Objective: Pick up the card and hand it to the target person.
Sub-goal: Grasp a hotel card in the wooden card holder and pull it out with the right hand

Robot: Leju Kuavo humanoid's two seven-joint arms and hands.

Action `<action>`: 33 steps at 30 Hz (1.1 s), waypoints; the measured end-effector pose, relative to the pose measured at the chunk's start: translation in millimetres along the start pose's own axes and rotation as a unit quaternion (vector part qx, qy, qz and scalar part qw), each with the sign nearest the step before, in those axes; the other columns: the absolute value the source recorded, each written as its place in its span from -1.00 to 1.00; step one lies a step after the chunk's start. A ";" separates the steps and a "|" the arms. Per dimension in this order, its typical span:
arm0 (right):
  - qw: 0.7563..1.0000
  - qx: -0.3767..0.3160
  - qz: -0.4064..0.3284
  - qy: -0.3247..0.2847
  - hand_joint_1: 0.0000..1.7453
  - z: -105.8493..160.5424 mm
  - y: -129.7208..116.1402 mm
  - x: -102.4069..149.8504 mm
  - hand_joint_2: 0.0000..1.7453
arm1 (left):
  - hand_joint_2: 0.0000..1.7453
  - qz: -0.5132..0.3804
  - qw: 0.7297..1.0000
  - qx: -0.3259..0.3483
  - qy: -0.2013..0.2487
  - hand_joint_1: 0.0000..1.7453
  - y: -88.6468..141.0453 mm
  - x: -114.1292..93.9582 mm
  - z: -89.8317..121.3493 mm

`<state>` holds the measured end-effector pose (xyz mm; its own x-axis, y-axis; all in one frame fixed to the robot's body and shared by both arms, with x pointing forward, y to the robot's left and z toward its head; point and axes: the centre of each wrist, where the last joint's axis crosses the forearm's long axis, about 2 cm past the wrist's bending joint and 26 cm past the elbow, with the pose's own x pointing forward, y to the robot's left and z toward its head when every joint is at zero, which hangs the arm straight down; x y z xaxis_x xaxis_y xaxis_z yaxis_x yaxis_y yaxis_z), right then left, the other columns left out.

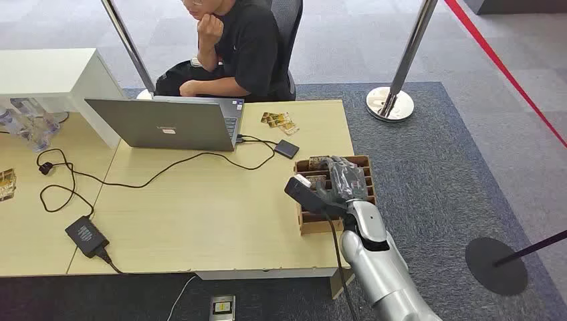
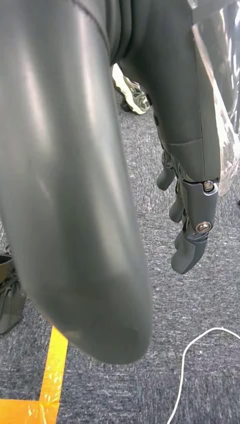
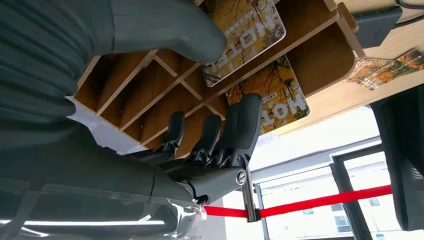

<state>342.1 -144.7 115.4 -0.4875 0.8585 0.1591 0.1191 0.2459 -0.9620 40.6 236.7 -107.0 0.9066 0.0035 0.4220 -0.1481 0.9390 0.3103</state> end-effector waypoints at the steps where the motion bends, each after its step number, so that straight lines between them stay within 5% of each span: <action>1: 1.000 0.001 0.000 0.001 -0.06 0.1 0.3 0.0 1.00 | -1.00 0.000 1.000 0.000 0.000 -1.00 0.0 0.0 0.0; 33: 1.000 0.013 0.021 0.005 0.02 -2.2 7.3 -1.8 1.00 | -1.00 -0.001 1.000 0.003 0.003 -1.00 0.6 -2.7 0.8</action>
<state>345.7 -143.5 108.5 -0.4742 0.8722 0.1204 0.1166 0.1977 -0.9733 37.8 236.9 -107.3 0.9093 0.0044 0.4161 -0.1489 0.9372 0.3154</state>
